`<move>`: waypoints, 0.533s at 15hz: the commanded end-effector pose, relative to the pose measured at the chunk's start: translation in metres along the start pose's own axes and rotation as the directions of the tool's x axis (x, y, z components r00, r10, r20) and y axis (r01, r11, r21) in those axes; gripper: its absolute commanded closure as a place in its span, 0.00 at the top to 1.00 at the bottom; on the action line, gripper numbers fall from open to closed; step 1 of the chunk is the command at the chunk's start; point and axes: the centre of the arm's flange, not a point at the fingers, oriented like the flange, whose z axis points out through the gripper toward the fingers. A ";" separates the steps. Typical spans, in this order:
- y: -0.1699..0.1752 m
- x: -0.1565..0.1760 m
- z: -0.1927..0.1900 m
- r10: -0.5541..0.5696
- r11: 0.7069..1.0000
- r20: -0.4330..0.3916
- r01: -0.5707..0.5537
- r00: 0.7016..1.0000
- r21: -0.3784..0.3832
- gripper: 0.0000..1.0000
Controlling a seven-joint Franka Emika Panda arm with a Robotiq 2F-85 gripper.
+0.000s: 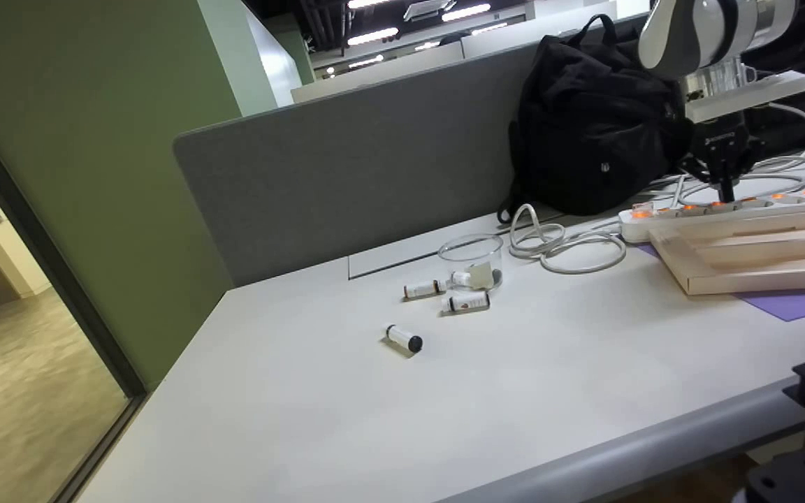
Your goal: Turn on the fourth switch from the right
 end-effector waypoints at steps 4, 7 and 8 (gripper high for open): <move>0.049 0.007 0.035 0.112 0.992 0.099 -0.117 0.989 0.044 0.00; 0.053 0.014 0.014 0.139 0.984 0.078 -0.146 0.987 0.101 0.00; 0.055 0.016 0.003 0.143 0.981 0.066 -0.150 0.988 0.121 0.00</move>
